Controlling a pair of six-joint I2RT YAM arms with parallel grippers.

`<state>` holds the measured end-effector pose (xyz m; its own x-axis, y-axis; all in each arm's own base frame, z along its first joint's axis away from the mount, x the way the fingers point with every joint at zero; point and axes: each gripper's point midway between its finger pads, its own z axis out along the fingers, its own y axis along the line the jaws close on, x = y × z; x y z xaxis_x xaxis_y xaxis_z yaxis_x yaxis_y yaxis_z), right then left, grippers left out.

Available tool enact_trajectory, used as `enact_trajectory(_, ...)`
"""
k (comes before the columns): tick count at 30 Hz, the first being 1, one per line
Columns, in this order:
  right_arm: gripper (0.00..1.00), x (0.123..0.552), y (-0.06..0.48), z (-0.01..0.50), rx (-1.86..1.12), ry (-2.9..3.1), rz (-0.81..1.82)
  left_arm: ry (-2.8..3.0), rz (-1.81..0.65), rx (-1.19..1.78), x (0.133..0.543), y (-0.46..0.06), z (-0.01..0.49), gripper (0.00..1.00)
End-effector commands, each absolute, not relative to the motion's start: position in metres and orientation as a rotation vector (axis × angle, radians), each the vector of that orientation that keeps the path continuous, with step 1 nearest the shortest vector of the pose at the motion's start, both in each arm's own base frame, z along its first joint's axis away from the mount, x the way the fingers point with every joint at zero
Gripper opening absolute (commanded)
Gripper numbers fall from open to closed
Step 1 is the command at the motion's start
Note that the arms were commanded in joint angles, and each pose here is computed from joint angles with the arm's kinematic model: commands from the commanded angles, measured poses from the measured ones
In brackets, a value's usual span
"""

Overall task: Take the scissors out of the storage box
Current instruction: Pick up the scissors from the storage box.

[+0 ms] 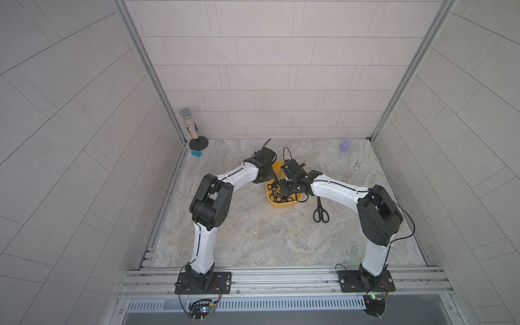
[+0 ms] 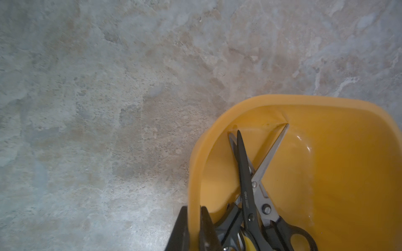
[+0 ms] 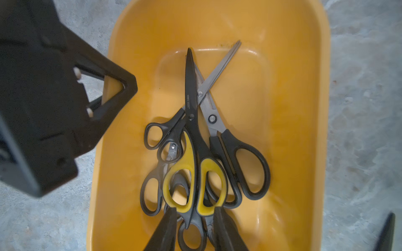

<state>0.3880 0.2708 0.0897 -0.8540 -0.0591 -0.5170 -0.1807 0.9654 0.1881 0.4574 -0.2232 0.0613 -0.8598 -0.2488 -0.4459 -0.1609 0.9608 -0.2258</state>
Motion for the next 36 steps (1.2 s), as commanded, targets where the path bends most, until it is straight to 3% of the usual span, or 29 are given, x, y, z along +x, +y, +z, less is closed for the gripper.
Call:
enact_trajectory(1, 0.34, 0.389, 0.274, 0.082, -0.167, 2.606, 0.299, 2.586, -0.237, -0.34, 0.473, -0.221, 0.066, 0.0)
enact_trajectory(36, 0.34, 0.483, 0.26, 0.055, -0.083, 2.629, 0.23, 2.607, -0.298, -0.131, 0.555, -0.241, 0.078, 0.0)
